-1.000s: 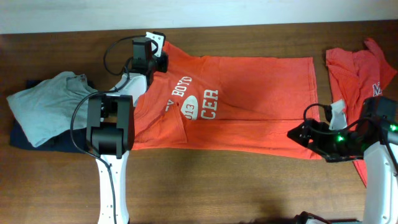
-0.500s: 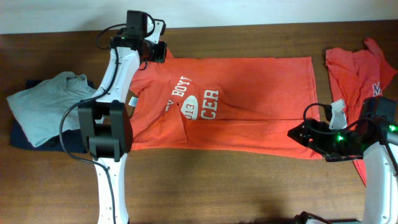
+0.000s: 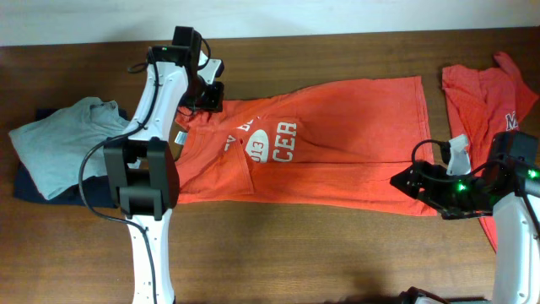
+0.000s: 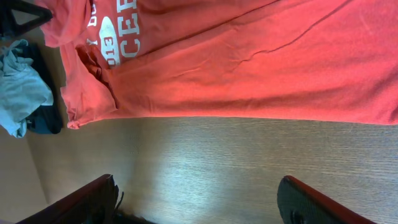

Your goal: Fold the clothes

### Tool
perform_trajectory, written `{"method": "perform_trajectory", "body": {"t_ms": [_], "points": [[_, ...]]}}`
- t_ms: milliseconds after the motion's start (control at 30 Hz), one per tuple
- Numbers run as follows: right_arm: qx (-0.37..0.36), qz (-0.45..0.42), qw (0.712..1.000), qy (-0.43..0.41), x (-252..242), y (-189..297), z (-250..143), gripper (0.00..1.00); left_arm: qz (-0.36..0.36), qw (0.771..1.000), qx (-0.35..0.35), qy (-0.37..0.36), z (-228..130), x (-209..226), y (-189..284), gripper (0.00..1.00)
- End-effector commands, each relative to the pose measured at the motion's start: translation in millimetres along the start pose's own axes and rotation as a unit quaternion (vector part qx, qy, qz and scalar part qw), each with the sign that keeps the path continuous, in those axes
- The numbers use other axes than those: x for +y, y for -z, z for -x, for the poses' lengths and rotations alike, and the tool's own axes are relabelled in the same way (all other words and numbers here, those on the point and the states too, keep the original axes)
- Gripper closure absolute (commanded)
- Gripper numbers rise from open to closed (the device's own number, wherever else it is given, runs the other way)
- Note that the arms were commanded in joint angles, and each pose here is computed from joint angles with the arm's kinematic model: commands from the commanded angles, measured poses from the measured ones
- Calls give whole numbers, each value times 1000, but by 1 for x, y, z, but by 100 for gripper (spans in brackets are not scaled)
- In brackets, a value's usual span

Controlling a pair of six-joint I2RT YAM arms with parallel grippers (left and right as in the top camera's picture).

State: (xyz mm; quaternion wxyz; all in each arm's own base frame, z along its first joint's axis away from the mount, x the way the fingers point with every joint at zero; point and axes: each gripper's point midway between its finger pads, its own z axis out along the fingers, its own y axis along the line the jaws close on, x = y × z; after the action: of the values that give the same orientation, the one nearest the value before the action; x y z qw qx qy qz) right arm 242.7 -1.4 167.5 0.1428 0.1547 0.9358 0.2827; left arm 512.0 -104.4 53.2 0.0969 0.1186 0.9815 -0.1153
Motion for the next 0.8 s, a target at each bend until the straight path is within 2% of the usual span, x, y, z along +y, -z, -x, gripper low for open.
{"method": "perform_trajectory", "body": {"t_ms": [0,33,133,233,300,367,500,600,667,767], "points": [[-9,7,1000,16,4,1,2,13,9,992,-122,-32,54,-6,73,52],[-11,6,1000,18,4,1,3,13,13,987,-152,-50,68,-7,81,46],[-15,6,1000,19,4,1,5,13,24,982,-178,-56,82,-5,78,44],[-13,6,1000,18,4,1,4,13,31,987,-150,-48,76,5,48,44],[-10,7,1000,15,4,1,2,13,26,994,-99,-37,55,10,22,44],[-9,7,1000,14,4,1,1,13,26,996,-81,-32,47,12,16,44],[-9,7,1000,14,4,1,1,13,79,995,-59,-25,39,32,11,43],[-9,7,1000,14,4,1,1,13,77,995,-49,-28,35,34,1,44],[-9,7,1000,14,4,1,2,13,77,996,-42,-28,33,35,-5,48],[-8,7,1000,12,5,1,1,13,77,996,-40,-33,32,36,-7,67]]}}
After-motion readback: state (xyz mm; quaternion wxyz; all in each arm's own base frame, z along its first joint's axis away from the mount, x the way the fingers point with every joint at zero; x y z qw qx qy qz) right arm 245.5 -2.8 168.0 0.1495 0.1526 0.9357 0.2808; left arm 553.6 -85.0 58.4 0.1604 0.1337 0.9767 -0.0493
